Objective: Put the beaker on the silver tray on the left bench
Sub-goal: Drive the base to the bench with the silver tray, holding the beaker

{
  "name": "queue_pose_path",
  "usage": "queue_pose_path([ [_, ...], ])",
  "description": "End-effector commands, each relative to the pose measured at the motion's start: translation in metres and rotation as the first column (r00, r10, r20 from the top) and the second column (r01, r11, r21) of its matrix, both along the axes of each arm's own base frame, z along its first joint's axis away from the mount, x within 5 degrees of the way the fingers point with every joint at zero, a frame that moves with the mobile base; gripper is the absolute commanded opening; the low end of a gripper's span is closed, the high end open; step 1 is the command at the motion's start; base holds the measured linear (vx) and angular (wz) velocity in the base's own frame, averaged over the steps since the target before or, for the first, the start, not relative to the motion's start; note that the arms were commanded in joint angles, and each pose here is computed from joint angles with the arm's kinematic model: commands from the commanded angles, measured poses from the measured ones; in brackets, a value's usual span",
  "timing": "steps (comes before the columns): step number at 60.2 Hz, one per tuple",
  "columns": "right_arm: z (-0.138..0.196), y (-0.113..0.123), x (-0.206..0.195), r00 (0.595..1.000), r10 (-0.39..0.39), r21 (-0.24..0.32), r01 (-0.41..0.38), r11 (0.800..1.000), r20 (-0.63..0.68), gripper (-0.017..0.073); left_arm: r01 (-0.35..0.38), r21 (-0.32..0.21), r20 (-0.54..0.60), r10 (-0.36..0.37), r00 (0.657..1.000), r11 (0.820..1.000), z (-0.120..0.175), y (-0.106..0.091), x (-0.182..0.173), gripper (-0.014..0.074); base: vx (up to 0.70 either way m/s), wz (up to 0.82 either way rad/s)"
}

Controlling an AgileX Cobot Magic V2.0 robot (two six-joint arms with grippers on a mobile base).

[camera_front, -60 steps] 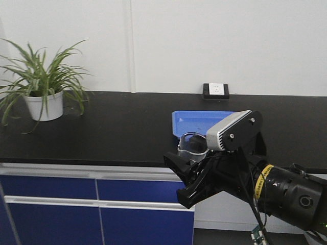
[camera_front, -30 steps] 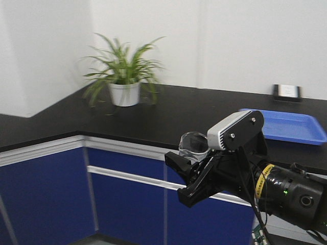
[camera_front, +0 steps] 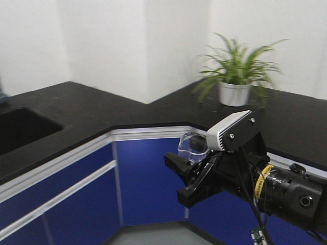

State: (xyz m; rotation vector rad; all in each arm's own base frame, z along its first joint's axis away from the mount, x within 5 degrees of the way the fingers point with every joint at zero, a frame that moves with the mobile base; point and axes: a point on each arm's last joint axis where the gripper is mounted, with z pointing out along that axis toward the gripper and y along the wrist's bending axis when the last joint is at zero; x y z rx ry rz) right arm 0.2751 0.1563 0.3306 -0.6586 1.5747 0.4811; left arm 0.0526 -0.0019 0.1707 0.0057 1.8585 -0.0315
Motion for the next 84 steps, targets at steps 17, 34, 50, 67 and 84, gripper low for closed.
queue_pose_path([
  [17, 0.0228, 0.0000, -0.0065, 0.997, 0.029, 0.069, -0.034, 0.997, 0.072, -0.0011, 0.002, -0.009, 0.066, -0.002, 0.998, 1.000, 0.0007, -0.0002, 0.0018, 0.0001, -0.02, 0.66],
  [34, 0.0228, 0.0000, -0.0065, 0.997, 0.029, 0.069, -0.034, 0.997, 0.072, -0.0011, 0.002, -0.009, 0.066, -0.002, 0.998, 1.000, 0.0007, -0.0002, 0.0018, 0.0001, 0.05, 0.59],
  [50, 0.0233, 0.0004, -0.0069, 0.997, 0.035, 0.073, -0.040, 0.997, 0.076, -0.0011, 0.002, -0.009, 0.066, -0.002, 0.998, 1.000, 0.0007, -0.0002, 0.0018, 0.0001, 0.12, 0.55],
  [67, 0.0233, 0.0004, -0.0069, 0.997, 0.035, 0.073, -0.040, 0.997, 0.076, -0.0011, 0.002, -0.009, 0.066, -0.002, 0.998, 1.000, 0.0007, -0.0002, 0.0018, 0.0001, 0.17, 0.63],
  [84, 0.0233, 0.0004, -0.0069, 0.997, 0.035, 0.073, -0.040, 0.997, 0.076, -0.0011, 0.002, -0.009, 0.066, -0.002, 0.998, 1.000, 0.0007, -0.0002, 0.0018, 0.0001, 0.21, 0.55],
])
